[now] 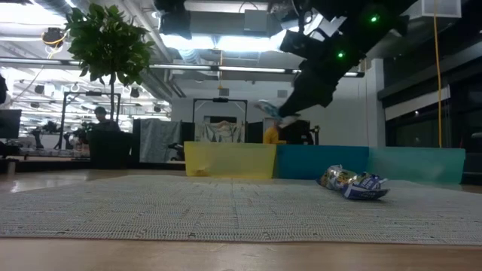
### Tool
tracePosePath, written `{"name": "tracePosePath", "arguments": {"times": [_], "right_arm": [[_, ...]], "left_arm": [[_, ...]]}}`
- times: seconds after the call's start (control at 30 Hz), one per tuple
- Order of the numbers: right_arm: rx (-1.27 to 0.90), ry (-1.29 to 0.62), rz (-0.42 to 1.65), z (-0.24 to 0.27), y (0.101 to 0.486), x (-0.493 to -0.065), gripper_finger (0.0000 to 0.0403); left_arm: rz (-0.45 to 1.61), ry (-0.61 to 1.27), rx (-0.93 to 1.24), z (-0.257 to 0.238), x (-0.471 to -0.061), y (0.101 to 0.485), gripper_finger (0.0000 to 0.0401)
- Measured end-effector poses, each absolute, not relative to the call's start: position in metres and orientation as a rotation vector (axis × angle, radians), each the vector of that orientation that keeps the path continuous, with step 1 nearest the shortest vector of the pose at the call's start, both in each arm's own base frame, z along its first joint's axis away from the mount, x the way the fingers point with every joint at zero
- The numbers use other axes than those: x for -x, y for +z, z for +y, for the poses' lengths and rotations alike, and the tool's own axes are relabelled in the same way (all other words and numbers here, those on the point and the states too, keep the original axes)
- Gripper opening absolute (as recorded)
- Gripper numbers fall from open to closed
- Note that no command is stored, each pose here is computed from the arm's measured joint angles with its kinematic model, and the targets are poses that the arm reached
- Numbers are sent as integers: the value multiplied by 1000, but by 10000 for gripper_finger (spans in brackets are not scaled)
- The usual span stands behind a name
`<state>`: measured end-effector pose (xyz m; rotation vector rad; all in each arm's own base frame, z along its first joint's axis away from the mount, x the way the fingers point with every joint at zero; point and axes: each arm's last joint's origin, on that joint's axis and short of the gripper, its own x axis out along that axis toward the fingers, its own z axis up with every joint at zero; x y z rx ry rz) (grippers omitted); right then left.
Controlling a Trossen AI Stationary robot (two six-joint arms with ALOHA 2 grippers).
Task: Pick and place Granola Bars by type
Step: Put the yellow granola bar into the yellow bin
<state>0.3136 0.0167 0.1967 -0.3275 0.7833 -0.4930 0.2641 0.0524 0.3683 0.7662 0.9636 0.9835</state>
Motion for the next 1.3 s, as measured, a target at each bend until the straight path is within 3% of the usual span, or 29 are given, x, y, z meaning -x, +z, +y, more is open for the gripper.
{"name": "tracePosePath", "arguments": {"times": [0.57, 1.07, 1.3], "right_arm": [[267, -437, 759, -49, 202, -320, 47], [89, 39, 553, -68, 212, -326, 47], [72, 56, 510, -79, 217, -324, 47]], "left_arm": [[1007, 1028, -772, 57, -251, 370, 212], [1067, 1048, -770, 66, -245, 368, 212], [1076, 1052, -756, 66, -243, 366, 212]]}}
